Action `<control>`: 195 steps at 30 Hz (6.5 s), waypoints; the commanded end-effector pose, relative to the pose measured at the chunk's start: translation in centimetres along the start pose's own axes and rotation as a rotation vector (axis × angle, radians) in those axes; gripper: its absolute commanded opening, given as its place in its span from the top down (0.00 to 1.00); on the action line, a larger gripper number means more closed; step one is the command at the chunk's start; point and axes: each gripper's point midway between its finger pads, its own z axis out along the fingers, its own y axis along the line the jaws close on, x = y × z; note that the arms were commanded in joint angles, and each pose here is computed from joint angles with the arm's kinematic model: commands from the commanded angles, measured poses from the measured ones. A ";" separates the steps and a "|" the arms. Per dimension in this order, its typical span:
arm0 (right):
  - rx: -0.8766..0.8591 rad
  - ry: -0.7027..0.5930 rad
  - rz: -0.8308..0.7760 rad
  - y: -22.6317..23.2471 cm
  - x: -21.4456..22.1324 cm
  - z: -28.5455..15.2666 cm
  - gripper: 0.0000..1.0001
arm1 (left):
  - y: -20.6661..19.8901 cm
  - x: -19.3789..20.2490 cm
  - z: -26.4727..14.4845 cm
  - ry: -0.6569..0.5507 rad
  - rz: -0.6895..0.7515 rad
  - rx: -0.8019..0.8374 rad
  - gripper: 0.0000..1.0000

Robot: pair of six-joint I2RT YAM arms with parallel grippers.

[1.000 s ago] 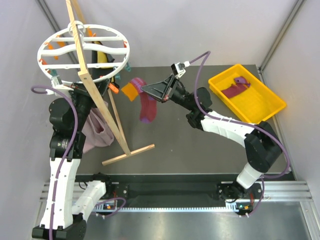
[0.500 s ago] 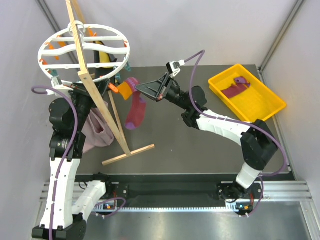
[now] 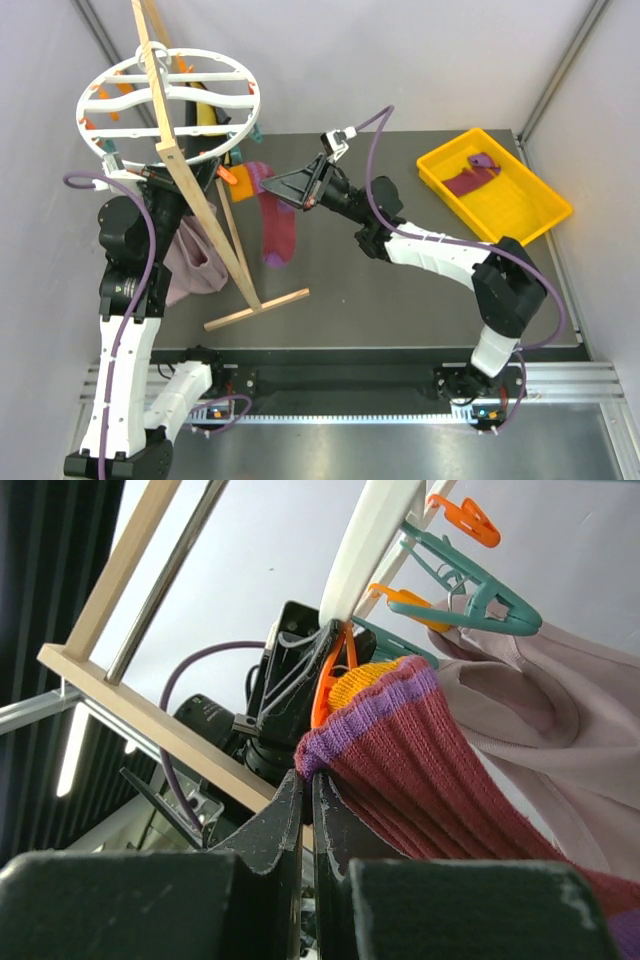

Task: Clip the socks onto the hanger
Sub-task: Clamp the sock onto the hanger, then open the clamp at the hanger.

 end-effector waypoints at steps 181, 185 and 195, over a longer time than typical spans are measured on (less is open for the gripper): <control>0.251 0.331 -0.642 3.8 -3.0 4.1 0.56 | -3.0 4.4 1.8 0.186 0.428 0.345 0.49; 0.177 0.273 -0.742 4.3 -3.5 4.4 0.39 | -3.5 3.9 1.8 0.159 0.418 0.351 0.51; 0.070 0.198 -0.815 3.7 -3.7 5.0 0.38 | -3.2 4.3 2.5 0.180 0.371 0.349 0.53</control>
